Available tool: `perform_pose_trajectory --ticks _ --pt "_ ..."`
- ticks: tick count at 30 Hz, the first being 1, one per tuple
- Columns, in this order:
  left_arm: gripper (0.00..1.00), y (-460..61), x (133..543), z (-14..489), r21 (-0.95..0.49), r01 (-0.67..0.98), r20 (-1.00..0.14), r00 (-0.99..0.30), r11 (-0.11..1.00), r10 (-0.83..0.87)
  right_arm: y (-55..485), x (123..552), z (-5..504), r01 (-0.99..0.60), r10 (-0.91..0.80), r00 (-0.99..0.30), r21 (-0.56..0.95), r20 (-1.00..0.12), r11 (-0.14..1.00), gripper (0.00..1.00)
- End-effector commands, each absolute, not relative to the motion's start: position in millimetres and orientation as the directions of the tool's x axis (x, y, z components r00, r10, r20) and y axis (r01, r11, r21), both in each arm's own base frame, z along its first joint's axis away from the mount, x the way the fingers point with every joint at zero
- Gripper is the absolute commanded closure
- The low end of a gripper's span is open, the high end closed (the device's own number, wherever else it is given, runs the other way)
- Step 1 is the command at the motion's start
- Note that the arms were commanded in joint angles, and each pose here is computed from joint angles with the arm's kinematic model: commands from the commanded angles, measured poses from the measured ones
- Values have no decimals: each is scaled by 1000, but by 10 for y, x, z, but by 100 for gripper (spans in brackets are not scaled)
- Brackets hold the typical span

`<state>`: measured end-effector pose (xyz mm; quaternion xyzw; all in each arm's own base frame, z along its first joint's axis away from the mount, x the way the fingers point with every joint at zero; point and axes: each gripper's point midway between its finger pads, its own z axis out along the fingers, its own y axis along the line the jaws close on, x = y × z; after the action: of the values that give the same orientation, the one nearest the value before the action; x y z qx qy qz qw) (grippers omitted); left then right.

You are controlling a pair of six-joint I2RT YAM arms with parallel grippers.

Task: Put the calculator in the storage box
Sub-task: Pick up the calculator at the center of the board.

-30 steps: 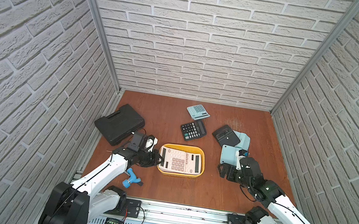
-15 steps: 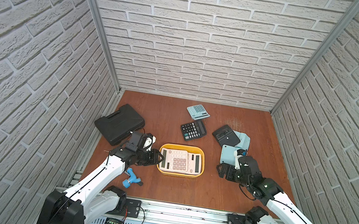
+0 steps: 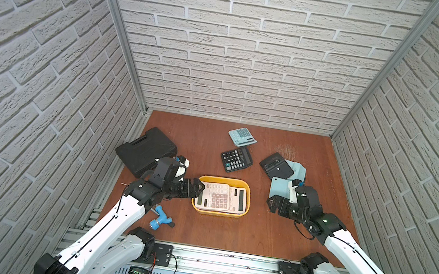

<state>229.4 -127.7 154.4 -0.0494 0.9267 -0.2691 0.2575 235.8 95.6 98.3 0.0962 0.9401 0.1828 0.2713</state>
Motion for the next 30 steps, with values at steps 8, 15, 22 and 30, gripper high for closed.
perform_pose_trajectory --ticks 8,15,22,30 --pt "2 -1554 2717 1742 -470 150 -536 -831 870 -146 834 2819 1087 136 438 -800 587 -411 798 0" --pt "2 -1867 2935 1739 -440 206 -551 -831 874 -81 403 3011 998 258 569 -745 636 -348 727 0" --pt "2 -2259 3163 1694 -428 254 -540 -841 867 -21 36 3082 828 353 647 -712 656 -274 667 2" --pt "2 -2787 3364 1676 -430 332 -542 -838 839 54 -47 3051 598 400 656 -711 621 -255 674 3"
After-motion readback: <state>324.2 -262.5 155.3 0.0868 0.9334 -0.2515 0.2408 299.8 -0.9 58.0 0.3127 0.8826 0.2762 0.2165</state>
